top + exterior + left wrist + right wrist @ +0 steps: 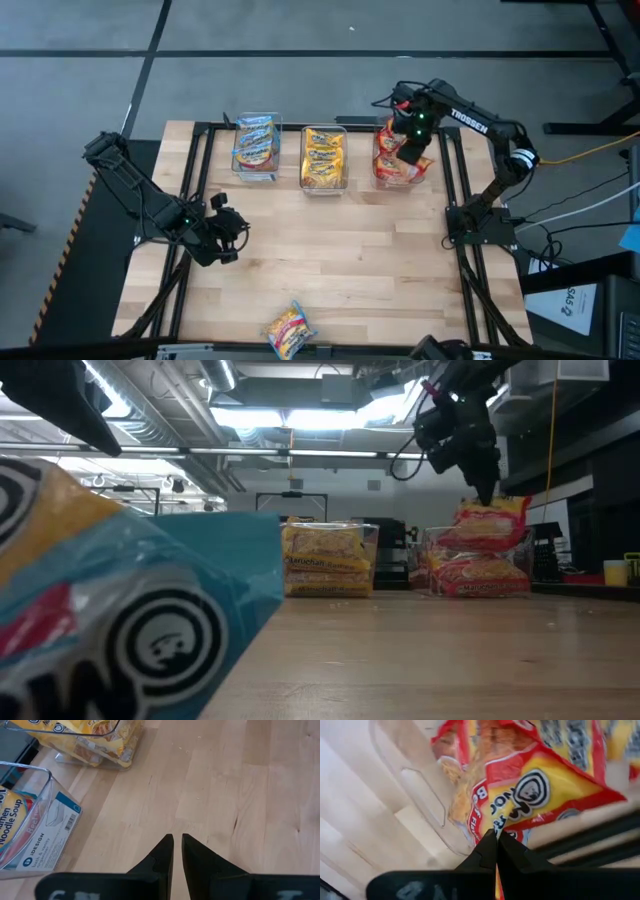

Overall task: Sort Maruchan noodles
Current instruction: Adjust the red noodle packs on the right transparent bin

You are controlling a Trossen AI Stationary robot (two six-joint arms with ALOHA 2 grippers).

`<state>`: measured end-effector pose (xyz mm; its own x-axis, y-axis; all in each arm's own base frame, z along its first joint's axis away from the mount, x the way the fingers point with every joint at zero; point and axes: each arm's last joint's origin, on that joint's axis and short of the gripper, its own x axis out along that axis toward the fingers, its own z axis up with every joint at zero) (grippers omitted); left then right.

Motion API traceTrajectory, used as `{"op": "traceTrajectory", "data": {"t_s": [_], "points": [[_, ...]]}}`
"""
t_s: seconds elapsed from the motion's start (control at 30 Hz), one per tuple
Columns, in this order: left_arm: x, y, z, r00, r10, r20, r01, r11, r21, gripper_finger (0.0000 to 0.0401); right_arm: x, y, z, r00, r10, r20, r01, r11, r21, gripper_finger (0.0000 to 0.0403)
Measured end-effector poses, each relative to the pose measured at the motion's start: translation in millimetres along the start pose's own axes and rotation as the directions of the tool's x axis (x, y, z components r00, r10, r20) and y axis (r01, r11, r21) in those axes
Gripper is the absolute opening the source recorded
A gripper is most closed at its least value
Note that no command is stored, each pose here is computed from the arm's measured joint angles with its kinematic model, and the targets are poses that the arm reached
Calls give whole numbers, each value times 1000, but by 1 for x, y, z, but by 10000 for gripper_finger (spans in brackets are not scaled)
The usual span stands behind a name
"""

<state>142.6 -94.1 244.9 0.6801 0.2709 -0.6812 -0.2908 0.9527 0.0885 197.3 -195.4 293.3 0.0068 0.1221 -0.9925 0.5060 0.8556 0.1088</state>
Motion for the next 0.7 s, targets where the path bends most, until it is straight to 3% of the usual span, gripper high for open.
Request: {"op": "traceTrajectory", "data": {"t_s": [0.13,0.33,0.53,0.7], "points": [[0,0,0,1000,0,0,0,1000,0,33,2,18,7,999,39,30,-33,981,-193,0],[0,0,0,1000,1,-1,-1,1000,0,33,10,48,8,999,32,-21,-38,905,-423,0],[0,0,0,1000,1,-1,-1,1000,1,33,27,64,1,993,-16,-120,-43,880,-474,0],[0,0,0,1000,1,-1,-1,1000,1,33,33,61,-4,965,-187,-183,72,863,-500,0]]}}
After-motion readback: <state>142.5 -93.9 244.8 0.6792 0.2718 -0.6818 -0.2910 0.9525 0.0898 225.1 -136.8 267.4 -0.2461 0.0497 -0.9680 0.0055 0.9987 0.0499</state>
